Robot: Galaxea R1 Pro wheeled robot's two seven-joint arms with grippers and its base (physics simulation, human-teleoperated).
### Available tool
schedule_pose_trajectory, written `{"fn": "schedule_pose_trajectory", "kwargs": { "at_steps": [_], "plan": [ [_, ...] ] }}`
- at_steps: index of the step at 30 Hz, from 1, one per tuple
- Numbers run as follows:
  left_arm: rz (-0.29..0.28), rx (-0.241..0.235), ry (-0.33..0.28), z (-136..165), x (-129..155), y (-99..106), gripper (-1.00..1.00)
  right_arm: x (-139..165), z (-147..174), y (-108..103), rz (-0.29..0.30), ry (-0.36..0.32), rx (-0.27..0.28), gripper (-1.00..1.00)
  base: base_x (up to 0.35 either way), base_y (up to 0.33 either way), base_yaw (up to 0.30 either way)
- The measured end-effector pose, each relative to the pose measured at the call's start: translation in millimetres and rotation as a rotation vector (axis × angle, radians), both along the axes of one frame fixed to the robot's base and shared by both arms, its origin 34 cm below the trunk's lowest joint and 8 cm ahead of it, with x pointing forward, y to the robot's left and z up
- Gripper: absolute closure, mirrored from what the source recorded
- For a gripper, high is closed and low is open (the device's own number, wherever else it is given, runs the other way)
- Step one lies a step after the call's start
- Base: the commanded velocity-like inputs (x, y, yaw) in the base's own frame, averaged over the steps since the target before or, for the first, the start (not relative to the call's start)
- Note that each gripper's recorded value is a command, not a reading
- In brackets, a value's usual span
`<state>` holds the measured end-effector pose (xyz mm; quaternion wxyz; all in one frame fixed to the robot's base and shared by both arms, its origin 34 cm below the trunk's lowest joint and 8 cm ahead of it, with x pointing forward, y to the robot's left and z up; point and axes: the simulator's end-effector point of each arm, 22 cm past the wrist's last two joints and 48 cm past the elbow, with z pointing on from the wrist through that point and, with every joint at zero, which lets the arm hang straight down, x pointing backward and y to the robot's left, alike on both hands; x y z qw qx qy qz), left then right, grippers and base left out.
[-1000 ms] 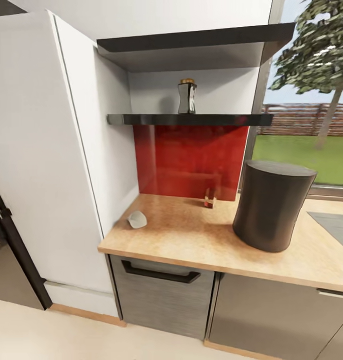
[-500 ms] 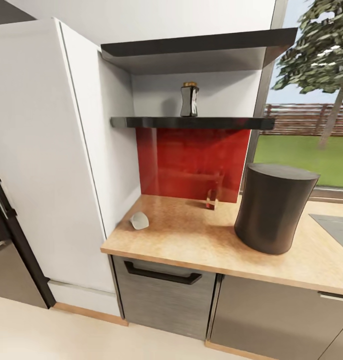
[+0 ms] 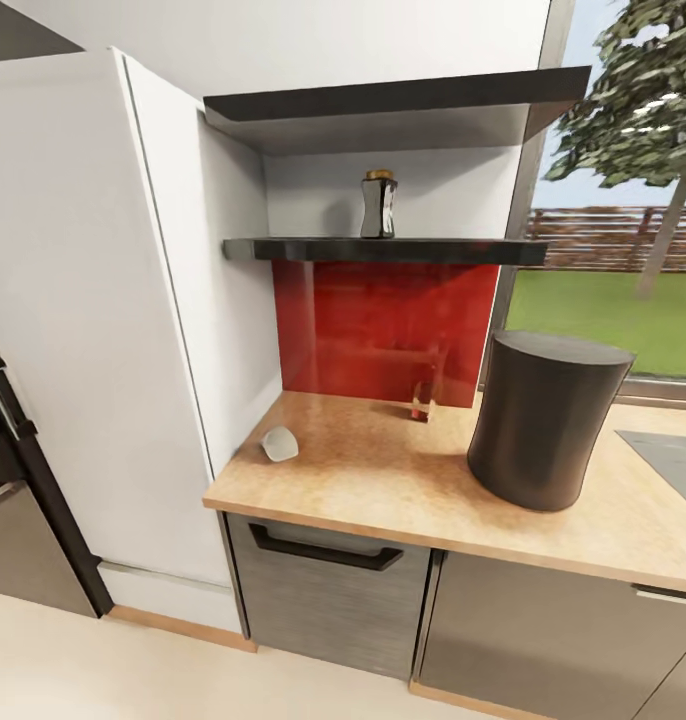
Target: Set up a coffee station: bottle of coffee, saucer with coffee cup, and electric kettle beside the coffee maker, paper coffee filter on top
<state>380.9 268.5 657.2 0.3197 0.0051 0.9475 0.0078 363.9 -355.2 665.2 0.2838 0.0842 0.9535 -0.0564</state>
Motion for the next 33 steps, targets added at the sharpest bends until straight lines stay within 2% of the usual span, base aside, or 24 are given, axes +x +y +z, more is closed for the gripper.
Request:
{"fn": "schedule_pose_trajectory", "kwargs": {
  "at_steps": [23,30,33],
  "plan": [
    [0.009,0.000,0.006,16.6,-10.2,2.1,-1.00,-9.0,17.1,2.3,0.000,0.001,0.001,-1.00,0.000,0.000,0.000],
    [0.010,0.022,0.021,18.3,-17.6,14.3,-1.00,-12.0,20.7,1.8,0.004,0.004,0.001,-1.00,0.000,0.000,0.000],
    [0.011,0.031,0.055,11.6,-31.1,20.9,-1.00,-5.7,23.9,4.6,0.004,-0.009,0.007,-1.00,0.000,0.000,0.000]
  ]
}}
